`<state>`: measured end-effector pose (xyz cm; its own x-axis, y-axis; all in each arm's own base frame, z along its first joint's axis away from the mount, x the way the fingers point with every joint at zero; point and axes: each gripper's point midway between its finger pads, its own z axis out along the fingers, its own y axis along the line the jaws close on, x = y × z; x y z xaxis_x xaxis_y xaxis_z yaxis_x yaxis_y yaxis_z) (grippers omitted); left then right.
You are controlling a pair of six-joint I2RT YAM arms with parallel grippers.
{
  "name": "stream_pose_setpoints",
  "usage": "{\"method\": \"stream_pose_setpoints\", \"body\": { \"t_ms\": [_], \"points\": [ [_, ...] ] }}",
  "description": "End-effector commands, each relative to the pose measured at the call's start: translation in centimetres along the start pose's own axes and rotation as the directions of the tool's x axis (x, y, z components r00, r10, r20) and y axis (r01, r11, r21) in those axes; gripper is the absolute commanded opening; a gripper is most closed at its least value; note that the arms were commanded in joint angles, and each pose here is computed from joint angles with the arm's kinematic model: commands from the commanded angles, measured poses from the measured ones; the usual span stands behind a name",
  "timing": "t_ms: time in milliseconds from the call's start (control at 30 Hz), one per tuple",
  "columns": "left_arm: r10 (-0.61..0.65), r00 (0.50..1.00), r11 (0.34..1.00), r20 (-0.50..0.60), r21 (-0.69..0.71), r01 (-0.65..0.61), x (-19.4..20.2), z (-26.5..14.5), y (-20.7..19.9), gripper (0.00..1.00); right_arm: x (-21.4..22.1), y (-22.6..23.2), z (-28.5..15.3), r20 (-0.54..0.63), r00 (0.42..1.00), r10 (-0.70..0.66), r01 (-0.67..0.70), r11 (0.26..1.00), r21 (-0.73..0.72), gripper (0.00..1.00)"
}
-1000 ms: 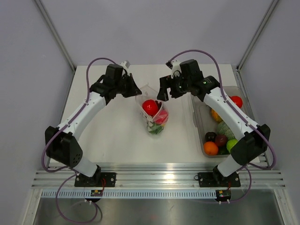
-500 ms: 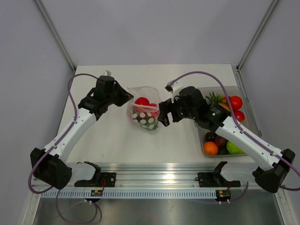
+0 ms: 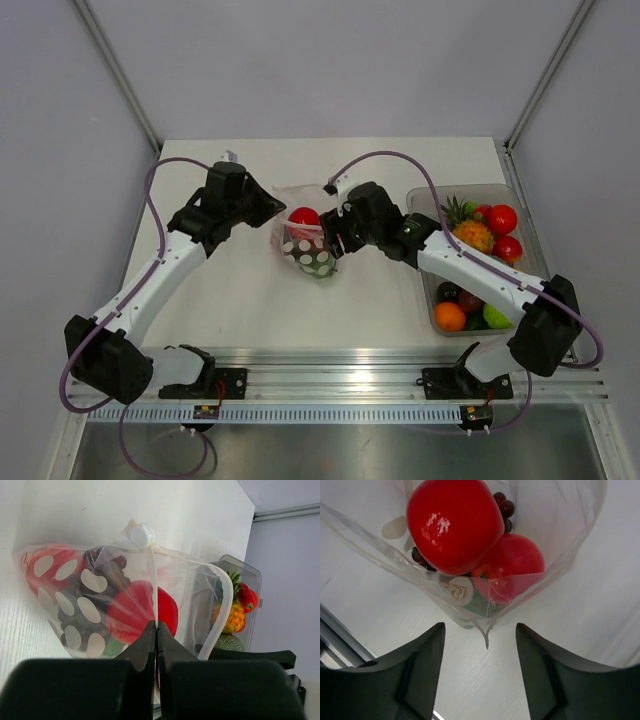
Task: Place the food in the zip-top bag and seal the zipper
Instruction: Zip the zipper food storage bag at the center of the board.
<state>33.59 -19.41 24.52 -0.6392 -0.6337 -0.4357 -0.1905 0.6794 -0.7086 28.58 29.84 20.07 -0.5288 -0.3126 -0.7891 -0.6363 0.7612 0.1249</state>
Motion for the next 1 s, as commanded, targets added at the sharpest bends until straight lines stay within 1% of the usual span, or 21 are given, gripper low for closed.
{"method": "stream_pose_setpoints", "body": {
  "t_ms": [0, 67, 100, 200, 233, 267, 300, 333, 367, 400, 500, 567, 600, 633, 667, 700, 767, 800, 867, 900, 967],
  "points": [
    [0.007, 0.998, 0.998, 0.067, 0.055, -0.011, -1.4, -0.9, -1.5, 0.0, -4.4, 0.4, 0.8, 0.134, 0.991, -0.017, 0.018, 1.0, -0.009, 0.62],
    [0.017, 0.998, 0.998, 0.063, 0.057, -0.02, -1.4, -1.1, -1.6, 0.0, -5.1, 0.6, 1.0, 0.152, 0.988, -0.012, 0.014, 1.0, -0.015, 0.5],
    [0.028, 0.998, 0.998, 0.061, 0.062, -0.031, -1.4, -1.2, -1.7, 0.0, -5.2, 0.6, 1.1, 0.15, 0.989, -0.009, 0.011, 1.0, -0.015, 0.34],
    [0.093, 0.994, 0.992, 0.062, 0.085, -0.099, -1.8, -2.0, -2.5, 0.0, -5.9, 0.5, 0.8, 0.171, 0.985, -0.01, 0.011, 1.0, -0.009, 0.07],
    [0.146, 0.987, 0.984, 0.064, 0.09, -0.152, -2.0, -2.3, -2.6, 0.01, -6.0, 0.4, 0.6, 0.178, 0.984, -0.011, 0.011, 1.0, 0.0, 0.0],
    [0.171, 0.983, 0.979, 0.06, 0.099, -0.176, -2.1, -2.6, -2.8, 0.12, -6.0, 0.4, 0.5, 0.181, 0.983, -0.018, 0.018, 1.0, -0.001, 0.0],
    [0.193, 0.978, 0.974, 0.073, 0.109, -0.2, -2.7, -3.0, -3.0, 0.2, -6.2, 0.4, 0.3, 0.187, 0.982, -0.031, 0.031, 1.0, 0.001, 0.0],
    [0.246, 0.966, 0.961, 0.082, 0.111, -0.255, -3.0, -3.3, -2.8, 0.3, -6.2, 0.4, 0.1, 0.19, 0.981, -0.037, 0.037, 0.999, 0.0, 0.0],
    [0.26, 0.962, 0.955, 0.084, 0.124, -0.269, -3.2, -3.8, -2.8, 0.4, -6.2, 0.4, -0.1, 0.191, 0.98, -0.046, 0.047, 0.999, 0.0, 0.0],
    [0.264, 0.959, 0.954, 0.102, 0.118, -0.275, -4.1, -4.1, -2.3, 0.61, -6.1, 0.3, -0.3, 0.195, 0.979, -0.06, 0.061, 0.998, -0.001, 0.0],
    [0.313, 0.942, 0.941, 0.123, 0.096, -0.325, -5.5, -4.9, -1.1, 0.89, -6.1, 0.4, -0.8, 0.205, 0.975, -0.087, 0.09, 0.996, -0.008, 0.0],
    [0.375, 0.921, 0.913, 0.108, 0.127, -0.387, -5.3, -5.1, -1.0, 0.91, -6.1, 0.3, -1.3, 0.21, 0.969, -0.132, 0.135, 0.991, 0.001, 0.0],
    [0.436, 0.894, 0.883, 0.105, 0.144, -0.447, -5.4, -5.0, -0.6, 0.92, -6.0, 0.6, -1.4, 0.213, 0.963, -0.165, 0.174, 0.985, -0.021, 0.0],
    [0.474, 0.876, 0.855, 0.092, 0.188, -0.483, -4.9, -4.7, -0.7, 0.92, -6.0, 0.7, -1.5, 0.22, 0.957, -0.187, 0.198, 0.98, -0.026, 0.0],
    [0.511, 0.858, 0.815, 0.055, 0.287, -0.504, -3.5, -5.0, -1.4, 0.92, -5.4, 0.6, -1.5, 0.213, 0.955, -0.208, 0.218, 0.976, -0.028, 0.0],
    [0.557, 0.829, 0.78, 0.052, 0.308, -0.544, -3.3, -4.8, -1.1, 0.91, -5.4, 0.8, -1.9, 0.233, 0.936, -0.265, 0.281, 0.959, -0.038, 0.0],
    [0.589, 0.807, 0.743, 0.044, 0.361, -0.563, -2.4, -4.5, -1.0, 0.91, -5.1, 1.2, -2.3, 0.282, 0.905, -0.318, 0.344, 0.938, -0.05, 0.0],
    [0.617, 0.783, 0.711, 0.074, 0.375, -0.595, -2.5, -4.3, -1.2, 0.91, -5.0, 1.2, -2.5, 0.301, 0.895, -0.328, 0.358, 0.932, -0.05, 0.0],
    [0.63, 0.773, 0.704, 0.079, 0.362, -0.611, -2.6, -3.7, -0.3, 0.91, -5.1, 1.3, -3.3, 0.354, 0.869, -0.346, 0.386, 0.921, -0.048, 0.0],
    [0.646, 0.757, 0.692, 0.096, 0.346, -0.634, -2.8, -3.5, 0.2, 0.92, -5.0, 1.5, -3.6, 0.38, 0.856, -0.35, 0.399, 0.915, -0.054, 0.0],
    [0.653, 0.748, 0.682, 0.118, 0.339, -0.648, -3.2, -3.4, 0.7, 0.93, -5.0, 1.4, -3.6, 0.388, 0.855, -0.345, 0.395, 0.917, -0.056, 0.0]
  ]
}}
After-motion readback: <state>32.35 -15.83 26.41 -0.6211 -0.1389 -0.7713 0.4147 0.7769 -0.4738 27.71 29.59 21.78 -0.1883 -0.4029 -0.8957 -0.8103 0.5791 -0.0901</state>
